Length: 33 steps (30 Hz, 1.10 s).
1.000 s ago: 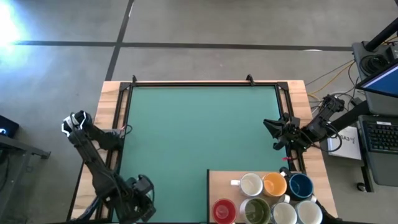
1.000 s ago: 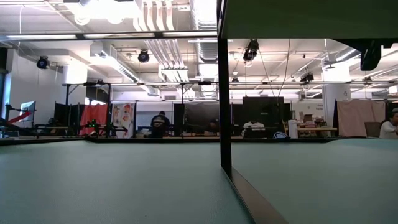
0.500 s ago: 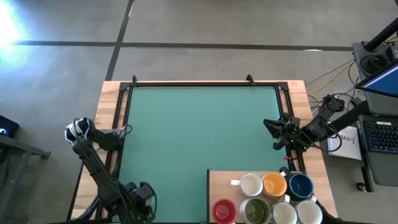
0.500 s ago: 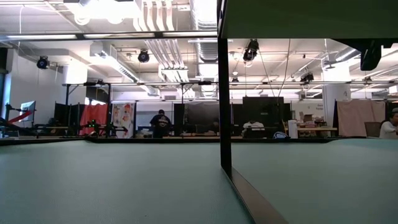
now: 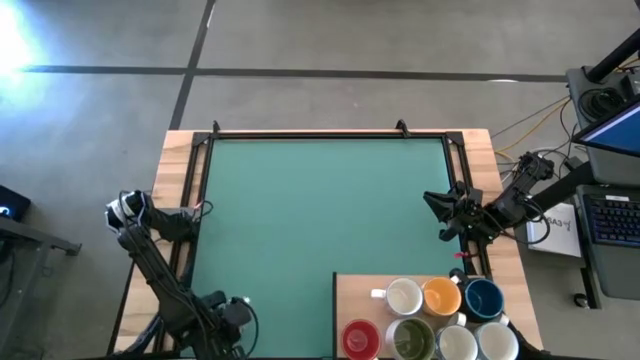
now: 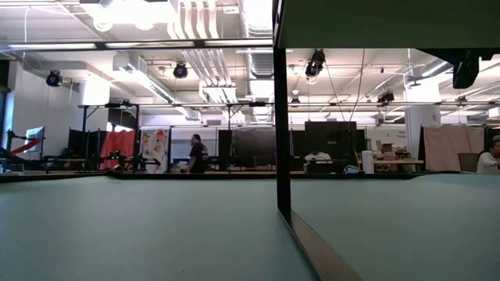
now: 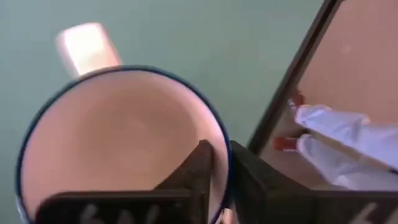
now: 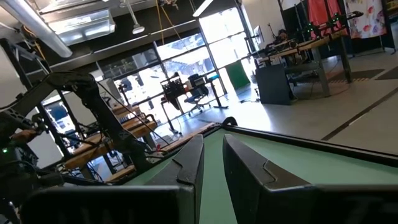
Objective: Place coffee mugs
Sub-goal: Put the blue mug on the shelf
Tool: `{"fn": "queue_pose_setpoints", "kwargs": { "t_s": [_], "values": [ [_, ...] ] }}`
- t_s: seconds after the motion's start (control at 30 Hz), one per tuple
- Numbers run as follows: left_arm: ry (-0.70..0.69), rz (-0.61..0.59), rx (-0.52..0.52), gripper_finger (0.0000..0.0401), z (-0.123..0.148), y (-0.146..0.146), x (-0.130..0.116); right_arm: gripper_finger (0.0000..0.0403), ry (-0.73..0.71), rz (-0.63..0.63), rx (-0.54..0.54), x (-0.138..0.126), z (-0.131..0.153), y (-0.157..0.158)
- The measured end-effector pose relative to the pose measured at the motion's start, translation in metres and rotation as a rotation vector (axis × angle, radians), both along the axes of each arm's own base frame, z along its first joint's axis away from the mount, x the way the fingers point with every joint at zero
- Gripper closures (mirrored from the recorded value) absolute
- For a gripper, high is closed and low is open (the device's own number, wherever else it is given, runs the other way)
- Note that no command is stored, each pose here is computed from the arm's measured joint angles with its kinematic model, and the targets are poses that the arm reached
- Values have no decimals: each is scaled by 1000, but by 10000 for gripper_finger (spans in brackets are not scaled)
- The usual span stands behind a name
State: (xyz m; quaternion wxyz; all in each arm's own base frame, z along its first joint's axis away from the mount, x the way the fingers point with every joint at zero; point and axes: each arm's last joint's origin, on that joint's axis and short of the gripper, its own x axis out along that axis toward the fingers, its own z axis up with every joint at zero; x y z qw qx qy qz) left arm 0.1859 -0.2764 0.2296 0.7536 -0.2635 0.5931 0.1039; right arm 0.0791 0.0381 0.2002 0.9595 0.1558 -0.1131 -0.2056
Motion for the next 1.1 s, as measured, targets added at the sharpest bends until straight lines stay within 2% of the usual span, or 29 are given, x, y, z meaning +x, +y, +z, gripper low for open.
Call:
{"fn": "queue_pose_setpoints", "kwargs": {
  "t_s": [0.07, 0.27, 0.6, 1.1],
  "values": [
    [0, -14, 16, 388, 1, 3, 1, 353, 0, 0, 0, 0, 0, 0],
    [-23, -57, 22, 385, 6, 8, 11, 353, 0, 0, 0, 0, 0, 0],
    [-128, -153, 168, 395, 33, 29, 41, 353, 0, 0, 0, 0, 0, 0],
    [-316, -173, 327, 396, 71, 61, 84, 353, 0, 0, 0, 0, 0, 0]
  ]
}}
